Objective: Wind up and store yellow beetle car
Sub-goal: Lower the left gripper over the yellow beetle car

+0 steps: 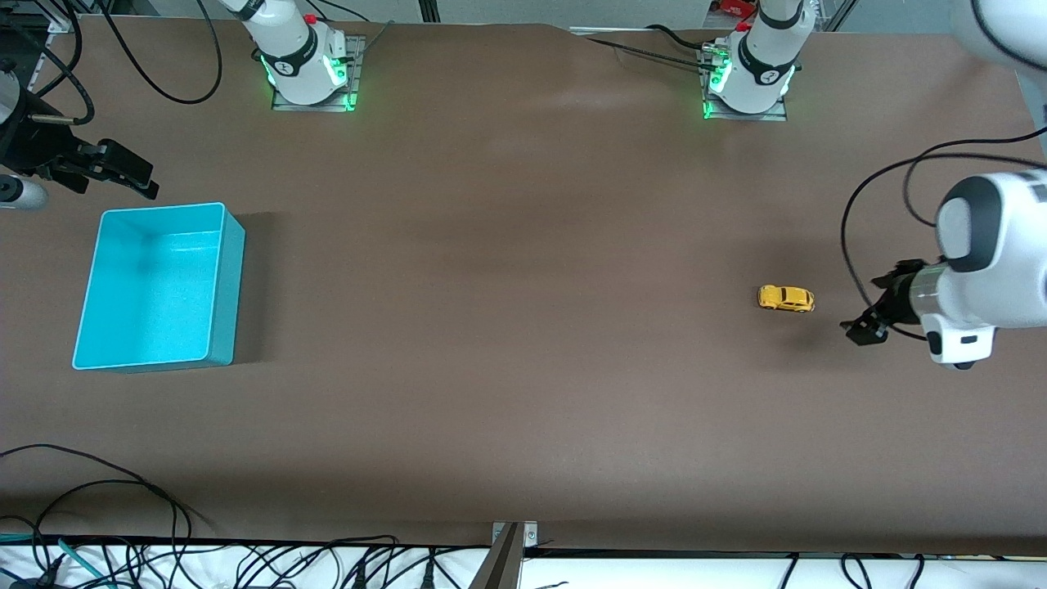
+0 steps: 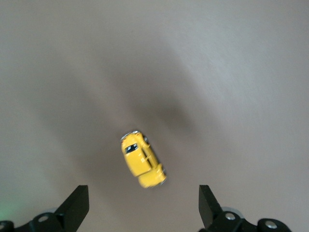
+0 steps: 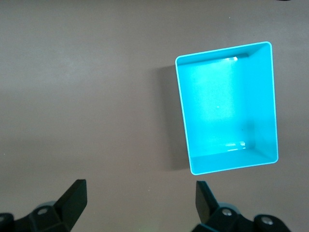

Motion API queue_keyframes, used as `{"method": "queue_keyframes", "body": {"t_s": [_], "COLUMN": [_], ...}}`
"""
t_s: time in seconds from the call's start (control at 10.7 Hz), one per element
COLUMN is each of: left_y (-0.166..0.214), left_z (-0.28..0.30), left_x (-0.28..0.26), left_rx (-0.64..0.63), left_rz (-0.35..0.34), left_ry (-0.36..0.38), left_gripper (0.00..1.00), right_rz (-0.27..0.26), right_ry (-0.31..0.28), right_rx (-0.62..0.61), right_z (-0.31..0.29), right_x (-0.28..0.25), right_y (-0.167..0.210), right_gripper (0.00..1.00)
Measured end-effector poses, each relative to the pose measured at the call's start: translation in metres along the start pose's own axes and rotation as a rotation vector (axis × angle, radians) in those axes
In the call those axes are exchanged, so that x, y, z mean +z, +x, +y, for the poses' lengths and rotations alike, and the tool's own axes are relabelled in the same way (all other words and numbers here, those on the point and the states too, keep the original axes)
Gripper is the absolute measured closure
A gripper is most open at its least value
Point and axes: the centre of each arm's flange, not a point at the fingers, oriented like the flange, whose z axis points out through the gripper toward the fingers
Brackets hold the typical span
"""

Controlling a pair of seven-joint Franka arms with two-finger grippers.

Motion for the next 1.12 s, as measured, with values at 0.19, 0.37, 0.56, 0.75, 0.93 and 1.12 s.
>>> {"method": "queue_keyframes", "body": {"t_s": [0.19,0.37,0.56,0.75,0.93,1.12], "left_y": [-0.005,-0.009,-0.017,-0.02,-0.023,-0.026], "left_z": [0.005,0.009,0.006,-0.001,-0.011,-0.019], "left_x": [0.038,0.063,0.085,0.103,0.124,0.133], "left_rx": [-0.195,-0.319,-0.35,-0.357,-0.363,-0.373], "left_rz": [0.006,0.006,-0.002,-0.003,0.005,0.009], "left_ry": [-0.04,-0.047,-0.033,-0.026,-0.038,-0.047], "left_gripper": [0.0,0.0,0.0,0.0,0.0,0.0], "right_rz": [0.0,0.0,0.0,0.0,0.0,0.0], "right_ry": [0.0,0.0,0.0,0.0,0.0,0.0], "right_rx": [0.0,0.0,0.0,0.0,0.0,0.0], "right_z": [0.0,0.0,0.0,0.0,0.0,0.0], "right_x": [0.0,0.0,0.0,0.0,0.0,0.0], "right_y": [0.0,0.0,0.0,0.0,0.0,0.0], "right_gripper": [0.0,0.0,0.0,0.0,0.0,0.0]}}
